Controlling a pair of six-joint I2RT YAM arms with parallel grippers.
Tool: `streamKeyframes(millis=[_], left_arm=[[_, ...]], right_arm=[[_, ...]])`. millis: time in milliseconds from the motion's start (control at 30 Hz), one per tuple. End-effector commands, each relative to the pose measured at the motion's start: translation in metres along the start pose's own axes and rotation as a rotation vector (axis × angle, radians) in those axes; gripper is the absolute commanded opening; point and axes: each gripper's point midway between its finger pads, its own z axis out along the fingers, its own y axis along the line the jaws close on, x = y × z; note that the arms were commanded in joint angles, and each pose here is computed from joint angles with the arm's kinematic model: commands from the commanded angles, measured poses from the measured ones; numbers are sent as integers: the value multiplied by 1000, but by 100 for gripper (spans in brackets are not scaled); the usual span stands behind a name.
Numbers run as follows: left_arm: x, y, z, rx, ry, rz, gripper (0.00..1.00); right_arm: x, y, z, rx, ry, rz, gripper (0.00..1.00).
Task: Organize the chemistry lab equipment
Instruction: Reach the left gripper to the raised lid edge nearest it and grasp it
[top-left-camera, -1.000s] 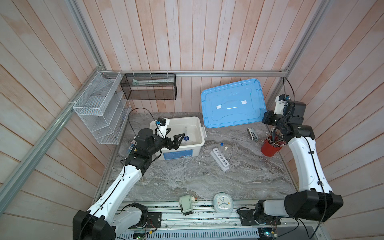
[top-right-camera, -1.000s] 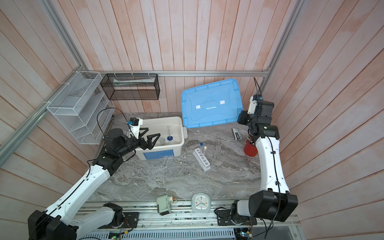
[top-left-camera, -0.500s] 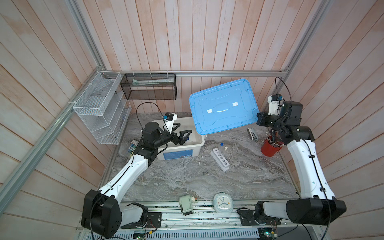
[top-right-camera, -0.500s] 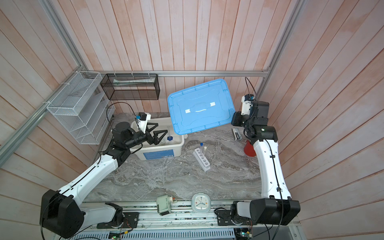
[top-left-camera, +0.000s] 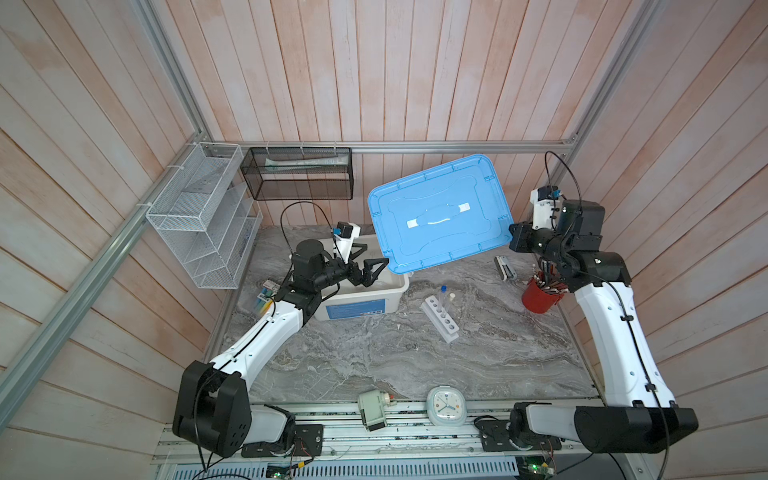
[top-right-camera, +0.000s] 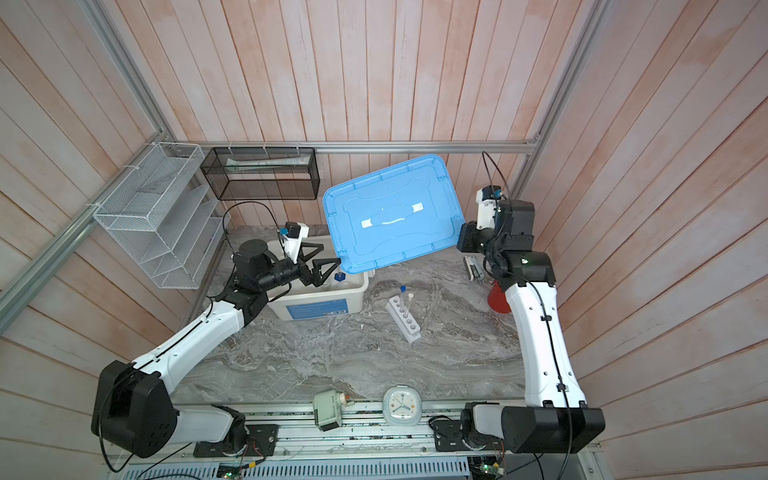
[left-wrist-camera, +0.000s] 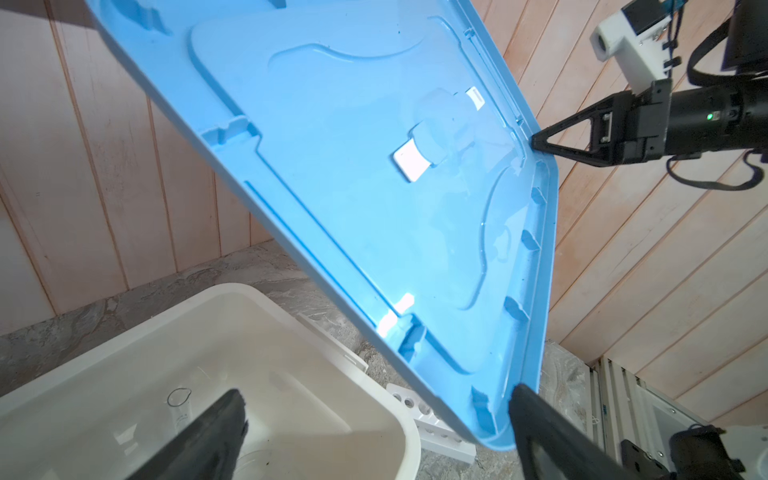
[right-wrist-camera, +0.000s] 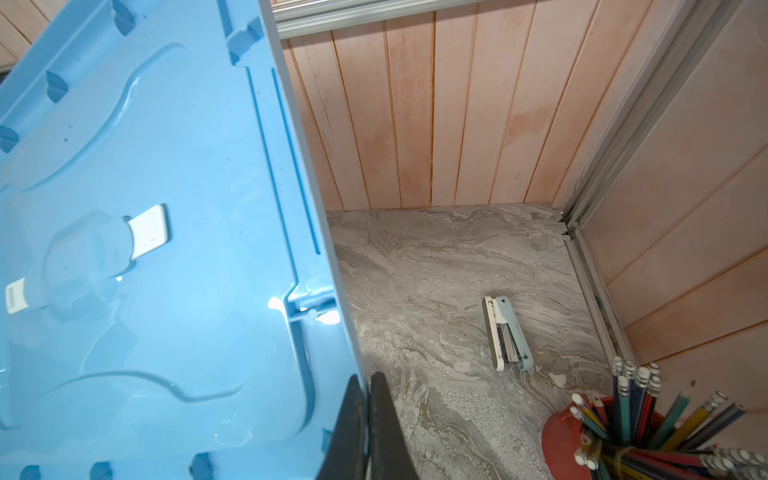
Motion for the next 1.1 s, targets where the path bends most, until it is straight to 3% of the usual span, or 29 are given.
streamKeyframes(millis=[0,333,900,1067], left_arm=[[-21,-15,4,93,-43,8,98],[-22,-32,12,250,-32,-32,84],[-36,-46,3,301,-78,-28,50],[-38,-48,0,303,-90,-28,46]], right_arm=[[-21,15,-14,-31,-73,-17,0],[-15,29,-12,-66,-71,-42,0],[0,30,0,-72,-74,-64,0],[4,30,2,-64,-100,-77,0]])
